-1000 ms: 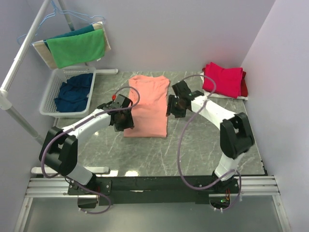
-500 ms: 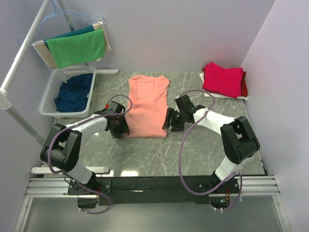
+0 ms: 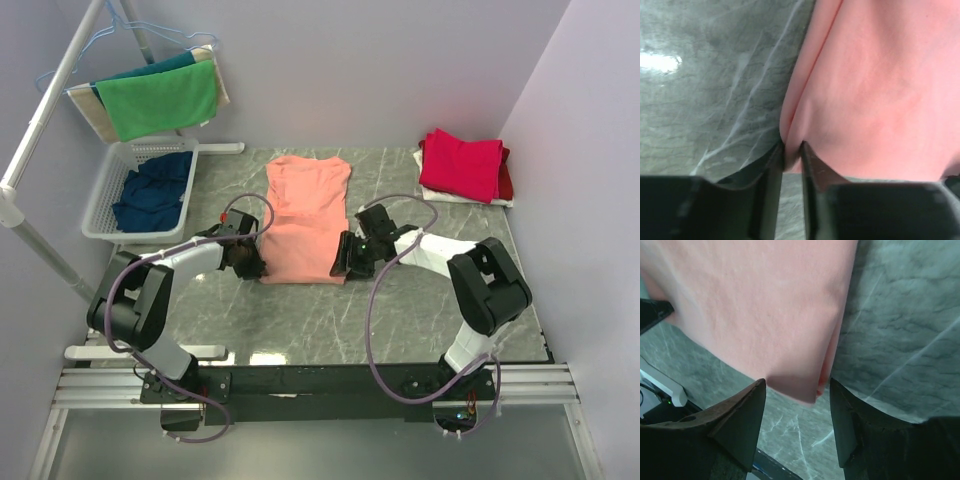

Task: Fold and stack the t-shirts
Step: Fold the tshirt

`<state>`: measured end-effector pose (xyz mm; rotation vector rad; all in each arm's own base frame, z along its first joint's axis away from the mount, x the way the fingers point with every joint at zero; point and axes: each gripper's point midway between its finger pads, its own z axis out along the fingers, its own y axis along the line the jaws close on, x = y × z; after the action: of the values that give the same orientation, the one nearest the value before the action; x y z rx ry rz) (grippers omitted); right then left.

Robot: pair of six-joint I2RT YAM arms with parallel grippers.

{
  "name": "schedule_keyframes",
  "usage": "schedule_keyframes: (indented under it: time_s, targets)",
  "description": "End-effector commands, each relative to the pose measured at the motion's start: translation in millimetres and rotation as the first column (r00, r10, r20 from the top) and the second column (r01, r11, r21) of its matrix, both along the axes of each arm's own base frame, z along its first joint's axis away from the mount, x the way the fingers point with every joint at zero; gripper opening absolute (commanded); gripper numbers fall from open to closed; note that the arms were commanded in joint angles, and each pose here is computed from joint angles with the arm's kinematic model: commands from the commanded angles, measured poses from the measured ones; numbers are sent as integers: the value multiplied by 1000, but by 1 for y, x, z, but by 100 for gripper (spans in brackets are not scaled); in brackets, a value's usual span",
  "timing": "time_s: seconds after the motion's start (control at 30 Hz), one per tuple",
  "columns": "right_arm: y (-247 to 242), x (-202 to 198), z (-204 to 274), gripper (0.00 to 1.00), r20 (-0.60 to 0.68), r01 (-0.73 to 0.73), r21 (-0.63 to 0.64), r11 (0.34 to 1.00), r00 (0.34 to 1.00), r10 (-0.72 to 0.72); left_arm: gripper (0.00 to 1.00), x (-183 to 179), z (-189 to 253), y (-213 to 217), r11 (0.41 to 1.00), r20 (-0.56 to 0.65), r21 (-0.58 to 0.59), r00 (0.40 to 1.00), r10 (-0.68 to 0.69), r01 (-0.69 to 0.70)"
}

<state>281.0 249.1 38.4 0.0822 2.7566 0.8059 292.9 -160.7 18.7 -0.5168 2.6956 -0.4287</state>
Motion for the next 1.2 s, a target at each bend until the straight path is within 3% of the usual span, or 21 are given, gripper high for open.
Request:
schedule_keyframes:
  time_s: [0.0, 0.13, 0.23, 0.33, 0.37, 0.4, 0.7, 1.17]
  targets:
    - [12, -10, -9, 60, -22, -29, 25, 999, 999, 30, 24, -25, -29, 7, 1000, -106, 30, 994, -4, 8]
    - [16, -14, -15, 56, -33, -42, 23, 999, 999, 43, 20, -28, -34, 8, 999, -121, 35, 993, -2, 7]
    - [16, -14, -20, 45, -37, -45, 8, 999, 998, 46, 16, -32, -39, 7, 999, -134, 31, 991, -9, 14]
    - [17, -10, -22, 21, -36, -44, -1, 999, 998, 44, 8, -34, -42, 6, 999, -142, 25, 990, -19, 23]
    - [15, -9, -23, 4, -42, -35, -19, 999, 999, 34, 1, -34, -42, 7, 999, -143, 26, 990, -22, 26]
    - [14, -9, -24, 0, -51, -28, -28, 999, 998, 27, 1, -35, -42, 7, 999, -144, 31, 989, -22, 26]
    - [3, -32, -6, 0, -41, -80, -83, 993, 996, 77, 1, -58, -11, 18, 999, -136, 37, 991, 9, -4]
    - [2, -109, 20, 0, -68, -162, -44, 986, 985, 159, 1, -117, 43, 15, 994, -125, -112, 992, 7, -21]
